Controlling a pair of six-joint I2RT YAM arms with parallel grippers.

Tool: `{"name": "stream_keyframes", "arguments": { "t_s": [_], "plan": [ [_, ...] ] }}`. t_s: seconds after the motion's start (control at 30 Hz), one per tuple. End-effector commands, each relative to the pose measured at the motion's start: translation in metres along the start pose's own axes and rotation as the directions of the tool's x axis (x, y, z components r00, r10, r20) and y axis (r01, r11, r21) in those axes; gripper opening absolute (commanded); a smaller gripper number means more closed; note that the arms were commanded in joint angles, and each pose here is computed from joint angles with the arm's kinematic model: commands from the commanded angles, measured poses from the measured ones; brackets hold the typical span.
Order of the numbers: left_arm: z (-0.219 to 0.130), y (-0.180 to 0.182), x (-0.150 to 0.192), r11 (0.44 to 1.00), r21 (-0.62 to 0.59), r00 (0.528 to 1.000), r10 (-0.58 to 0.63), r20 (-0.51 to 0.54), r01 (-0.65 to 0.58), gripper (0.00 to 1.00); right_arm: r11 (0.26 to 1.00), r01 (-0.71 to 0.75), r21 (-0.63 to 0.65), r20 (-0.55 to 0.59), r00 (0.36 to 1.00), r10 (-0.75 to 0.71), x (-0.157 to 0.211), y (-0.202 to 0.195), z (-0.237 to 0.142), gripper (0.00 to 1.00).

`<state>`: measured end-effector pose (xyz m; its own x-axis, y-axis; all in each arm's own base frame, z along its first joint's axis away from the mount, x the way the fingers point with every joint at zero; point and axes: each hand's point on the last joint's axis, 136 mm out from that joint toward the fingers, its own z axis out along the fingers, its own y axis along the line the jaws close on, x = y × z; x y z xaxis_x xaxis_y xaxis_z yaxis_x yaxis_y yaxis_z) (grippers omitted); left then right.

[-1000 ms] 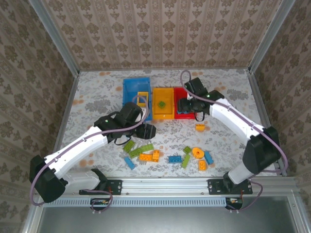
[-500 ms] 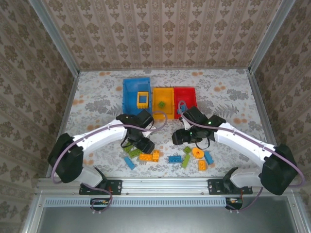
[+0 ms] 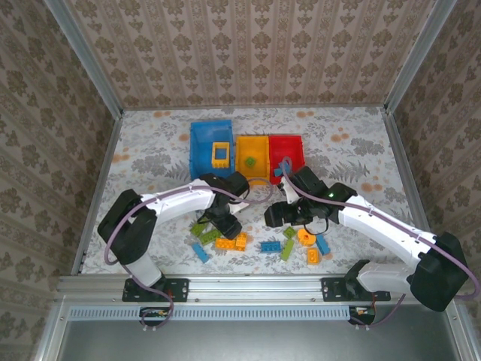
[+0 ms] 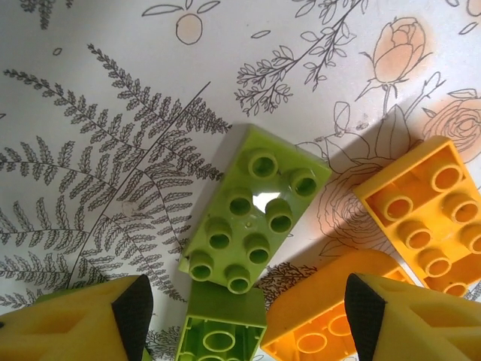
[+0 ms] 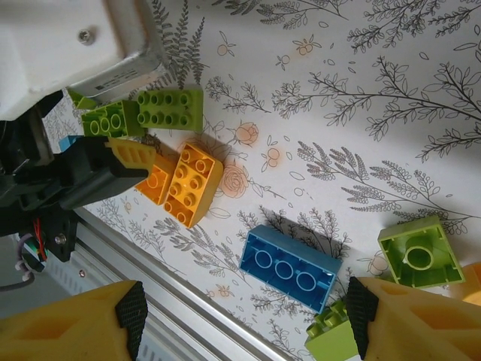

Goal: Sort the legos into containers by color

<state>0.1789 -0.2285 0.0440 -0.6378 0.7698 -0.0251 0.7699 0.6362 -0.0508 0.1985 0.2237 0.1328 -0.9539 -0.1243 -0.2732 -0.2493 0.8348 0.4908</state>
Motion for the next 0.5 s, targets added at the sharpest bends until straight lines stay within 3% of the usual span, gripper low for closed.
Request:
{"name": "stream_keyframes", "arguments": {
  "t_s": [0.0,0.47],
  "plan": [
    [0.002,0.001,-0.003,0.999,-0.014,0.999,0.043,-0.029,-0.044,0.72,0.999,-0.019,-0.027,-0.006,1.0,0.019,0.005,0.003,0.0,0.74],
    [0.029,0.004,-0.009,0.999,-0.016,0.996,0.032,-0.085,-0.033,0.68,0.999,-0.018,-0.026,-0.008,1.0,0.017,0.003,0.004,0.001,0.74]
  ]
}}
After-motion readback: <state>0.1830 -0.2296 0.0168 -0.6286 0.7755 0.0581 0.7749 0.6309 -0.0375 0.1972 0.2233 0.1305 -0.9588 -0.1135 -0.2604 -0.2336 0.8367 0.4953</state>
